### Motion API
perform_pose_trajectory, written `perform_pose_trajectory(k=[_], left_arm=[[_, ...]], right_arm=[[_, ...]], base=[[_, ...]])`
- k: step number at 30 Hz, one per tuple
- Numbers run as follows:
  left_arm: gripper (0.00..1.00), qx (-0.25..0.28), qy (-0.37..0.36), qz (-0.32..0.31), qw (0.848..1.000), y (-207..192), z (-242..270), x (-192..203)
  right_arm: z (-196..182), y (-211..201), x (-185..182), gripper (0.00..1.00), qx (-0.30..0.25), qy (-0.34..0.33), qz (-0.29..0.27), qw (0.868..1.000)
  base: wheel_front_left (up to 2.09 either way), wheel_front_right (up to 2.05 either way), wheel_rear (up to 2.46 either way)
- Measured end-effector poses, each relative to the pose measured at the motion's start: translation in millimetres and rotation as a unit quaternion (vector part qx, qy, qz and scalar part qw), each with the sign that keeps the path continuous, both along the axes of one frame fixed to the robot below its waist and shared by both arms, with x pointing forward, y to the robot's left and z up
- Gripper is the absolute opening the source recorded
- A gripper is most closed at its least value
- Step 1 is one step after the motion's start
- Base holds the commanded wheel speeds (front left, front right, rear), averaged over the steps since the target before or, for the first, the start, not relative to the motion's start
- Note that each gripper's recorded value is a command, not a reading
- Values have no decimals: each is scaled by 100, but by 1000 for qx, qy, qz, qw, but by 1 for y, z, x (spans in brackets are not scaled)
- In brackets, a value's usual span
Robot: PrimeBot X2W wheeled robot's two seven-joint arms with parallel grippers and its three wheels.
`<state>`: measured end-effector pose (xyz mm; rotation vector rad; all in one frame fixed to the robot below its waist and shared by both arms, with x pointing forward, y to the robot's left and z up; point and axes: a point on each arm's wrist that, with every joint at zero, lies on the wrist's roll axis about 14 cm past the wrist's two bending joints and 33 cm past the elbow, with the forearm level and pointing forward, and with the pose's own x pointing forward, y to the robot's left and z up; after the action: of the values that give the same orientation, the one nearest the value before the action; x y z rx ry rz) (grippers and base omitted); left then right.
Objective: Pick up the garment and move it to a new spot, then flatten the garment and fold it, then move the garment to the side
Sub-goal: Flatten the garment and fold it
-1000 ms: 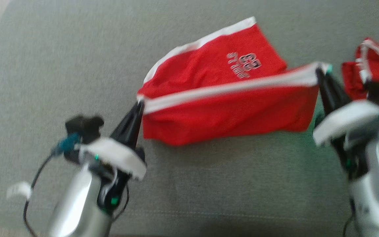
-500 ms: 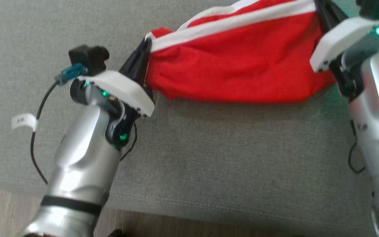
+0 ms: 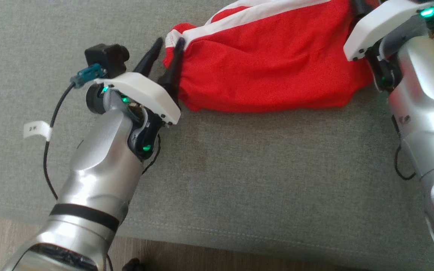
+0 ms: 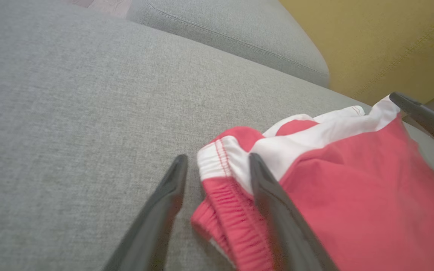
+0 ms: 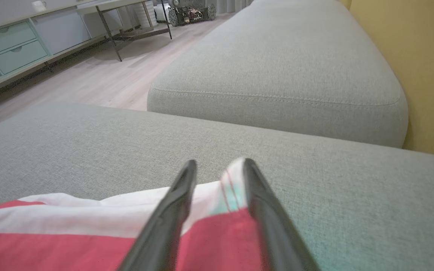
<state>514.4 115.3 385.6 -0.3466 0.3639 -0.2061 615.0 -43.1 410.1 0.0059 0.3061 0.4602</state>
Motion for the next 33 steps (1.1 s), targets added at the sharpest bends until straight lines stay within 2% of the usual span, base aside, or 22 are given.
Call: perform_pose_trajectory(k=[9,17,26,33], left_arm=[[100,16,-57,11,998,4,30,2],[100,70,-167,47,982,26,87,-14],[100,105,-184,50,976,36,95,-52],[100,101,-179,51,977,33,93,-73]], right_arm=[[37,2,-11,100,18,-69,12,997],[63,-22,-40,100,37,-109,-8,993],[60,-57,-91,100,46,-114,-53,991],[62,-73,-127,100,48,-104,-83,990]], base=[[0,0,0],[0,0,0],[0,0,0],[0,0,0]])
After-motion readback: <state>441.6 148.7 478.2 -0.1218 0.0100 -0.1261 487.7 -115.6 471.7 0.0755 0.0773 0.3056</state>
